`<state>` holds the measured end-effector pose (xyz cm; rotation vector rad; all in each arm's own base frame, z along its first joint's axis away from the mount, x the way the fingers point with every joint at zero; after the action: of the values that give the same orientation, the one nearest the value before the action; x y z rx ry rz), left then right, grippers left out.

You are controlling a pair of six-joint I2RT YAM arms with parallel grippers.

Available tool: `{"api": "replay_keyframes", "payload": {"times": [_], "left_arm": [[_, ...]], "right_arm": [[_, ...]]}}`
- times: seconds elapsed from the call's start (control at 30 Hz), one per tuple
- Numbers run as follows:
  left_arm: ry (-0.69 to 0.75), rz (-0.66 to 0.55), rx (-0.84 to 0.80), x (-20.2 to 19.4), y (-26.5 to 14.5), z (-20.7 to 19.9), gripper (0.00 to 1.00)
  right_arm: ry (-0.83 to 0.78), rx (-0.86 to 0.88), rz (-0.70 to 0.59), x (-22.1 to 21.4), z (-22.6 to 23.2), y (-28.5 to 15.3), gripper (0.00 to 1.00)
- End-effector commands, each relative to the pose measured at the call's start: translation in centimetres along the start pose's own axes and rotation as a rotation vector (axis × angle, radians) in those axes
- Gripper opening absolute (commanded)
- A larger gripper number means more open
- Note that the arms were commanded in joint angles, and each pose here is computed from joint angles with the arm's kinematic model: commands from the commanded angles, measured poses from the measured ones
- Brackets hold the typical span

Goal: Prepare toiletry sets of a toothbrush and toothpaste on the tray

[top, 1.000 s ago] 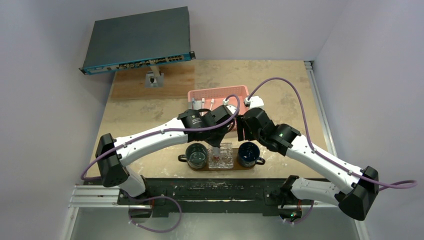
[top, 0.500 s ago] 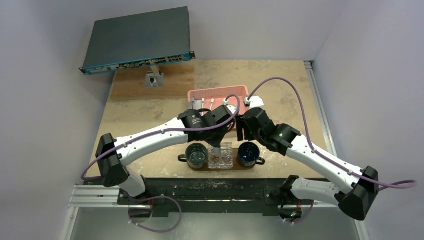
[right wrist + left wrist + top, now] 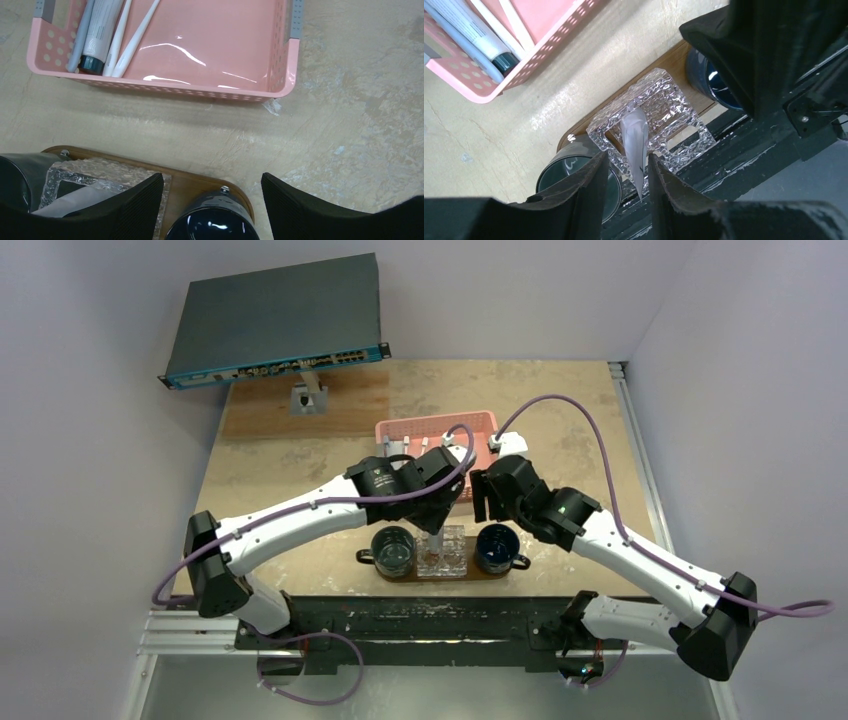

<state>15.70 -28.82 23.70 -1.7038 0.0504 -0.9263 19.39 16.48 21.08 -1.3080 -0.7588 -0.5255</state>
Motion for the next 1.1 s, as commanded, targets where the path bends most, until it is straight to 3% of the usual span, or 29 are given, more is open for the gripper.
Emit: {"api": "replay_keyframes", "payload": {"times": [0.0, 0.63, 0.93, 1.07], "left_arm": [[-0.019, -0.126, -0.068, 2.4, -3.8, -0.5, 0.36], [-0.048, -0.269, -0.028, 4.3, -9.3, 3.2, 0.66], [-0.124, -0.316, 0.043, 3.3, -11.0, 8.1, 0.87], [-0.149, -0.323, 0.072, 2.6, -11.2, 9.3, 0.91]], "right_arm": [[0.033, 0.013, -0.049, 1.9, 0.5, -0.5, 0.74], [0.007, 0.086, -0.132, 8.6, 4.6, 0.4, 0.74], [-0.012, 0.148, -0.112, 11.9, 7.9, 4.7, 0.7], [-0.001, 0.205, -0.087, 13.1, 9.5, 7.0, 0.67]]}}
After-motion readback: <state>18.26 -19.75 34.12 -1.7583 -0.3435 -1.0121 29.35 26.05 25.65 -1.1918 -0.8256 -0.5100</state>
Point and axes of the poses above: each gripper's point midway between its finger pads, its own y axis out along the fingers, its own z axis along the line the jaws close on, x = y × z, the point moved 6 cm from there along -y, back along the fingers, and after that the axes turned 2 degrees about y, right-handed, at the moved point
